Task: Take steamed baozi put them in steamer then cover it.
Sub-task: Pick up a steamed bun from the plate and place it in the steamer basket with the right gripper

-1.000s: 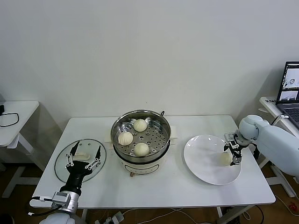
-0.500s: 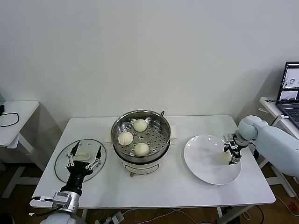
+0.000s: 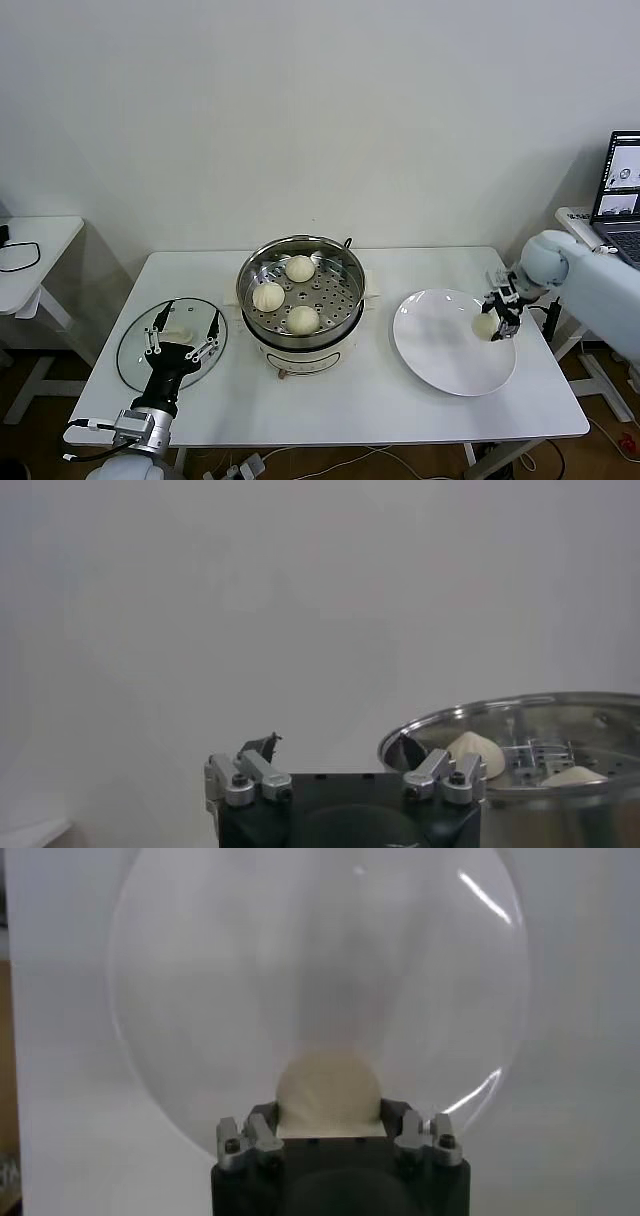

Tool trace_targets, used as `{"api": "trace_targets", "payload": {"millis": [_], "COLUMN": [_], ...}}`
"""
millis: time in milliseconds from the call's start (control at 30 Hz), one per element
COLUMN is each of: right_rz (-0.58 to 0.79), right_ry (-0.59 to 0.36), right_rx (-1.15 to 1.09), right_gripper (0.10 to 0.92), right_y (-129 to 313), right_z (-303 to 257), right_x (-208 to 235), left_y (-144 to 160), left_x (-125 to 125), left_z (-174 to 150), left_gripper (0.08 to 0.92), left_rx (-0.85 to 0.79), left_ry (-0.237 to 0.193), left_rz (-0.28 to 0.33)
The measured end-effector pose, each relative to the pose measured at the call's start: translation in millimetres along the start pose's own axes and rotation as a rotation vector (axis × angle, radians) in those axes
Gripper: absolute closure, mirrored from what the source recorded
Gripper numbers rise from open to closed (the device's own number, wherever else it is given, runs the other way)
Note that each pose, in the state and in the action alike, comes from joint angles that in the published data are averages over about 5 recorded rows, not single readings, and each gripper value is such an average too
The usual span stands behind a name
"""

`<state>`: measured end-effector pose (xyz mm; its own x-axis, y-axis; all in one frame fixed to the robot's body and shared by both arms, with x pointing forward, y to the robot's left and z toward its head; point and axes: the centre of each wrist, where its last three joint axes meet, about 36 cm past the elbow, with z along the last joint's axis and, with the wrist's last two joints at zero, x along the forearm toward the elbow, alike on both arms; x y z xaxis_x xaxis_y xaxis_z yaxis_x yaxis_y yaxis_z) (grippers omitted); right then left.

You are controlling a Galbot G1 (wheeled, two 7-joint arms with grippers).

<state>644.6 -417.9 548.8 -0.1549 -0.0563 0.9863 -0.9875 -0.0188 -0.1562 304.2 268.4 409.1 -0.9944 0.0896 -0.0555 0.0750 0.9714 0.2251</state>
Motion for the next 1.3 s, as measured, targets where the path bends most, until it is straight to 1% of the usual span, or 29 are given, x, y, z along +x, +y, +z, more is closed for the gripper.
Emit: {"api": "trace_targets", "payload": {"millis": [167, 433, 667, 800, 933, 1100, 1300], "right_rz": [0.021, 0.028, 0.012, -0.001, -0.014, -0.028, -0.042], "right_ry": [-0.054, -0.128, -0.163, -0.159, -0.148, -0.133, -0.114], "right_rx": [0.013, 0.063, 0.111, 0.147, 0.179, 0.211, 0.243], "right_gripper": [0.321, 0.31, 0.31, 0.31, 0.31, 0.31, 0.31], "right_y": [-10, -16, -23, -31, -44, -63, -80], "right_z": [-34, -108, -178, -219, -258, -302, -342], "right_x": [53, 136, 175, 182, 177, 157, 123], "left_y": [1, 6, 15, 20, 24, 28, 33], "left_x": [-2, -6, -8, -8, -8, -6, -6], "left_z": [1, 5, 4, 5, 8, 11, 14], "left_gripper": [0.177, 0.177, 0.177, 0.177, 0.177, 0.177, 0.177], "left_rx": [0.005, 0.005, 0.0, -0.003, -0.005, -0.008, -0.012], "left_ry": [-0.003, -0.007, -0.013, -0.009, 0.0, 0.009, 0.019], "left_rz": [0.004, 0.012, 0.008, 0.002, -0.003, -0.013, -0.024]}}
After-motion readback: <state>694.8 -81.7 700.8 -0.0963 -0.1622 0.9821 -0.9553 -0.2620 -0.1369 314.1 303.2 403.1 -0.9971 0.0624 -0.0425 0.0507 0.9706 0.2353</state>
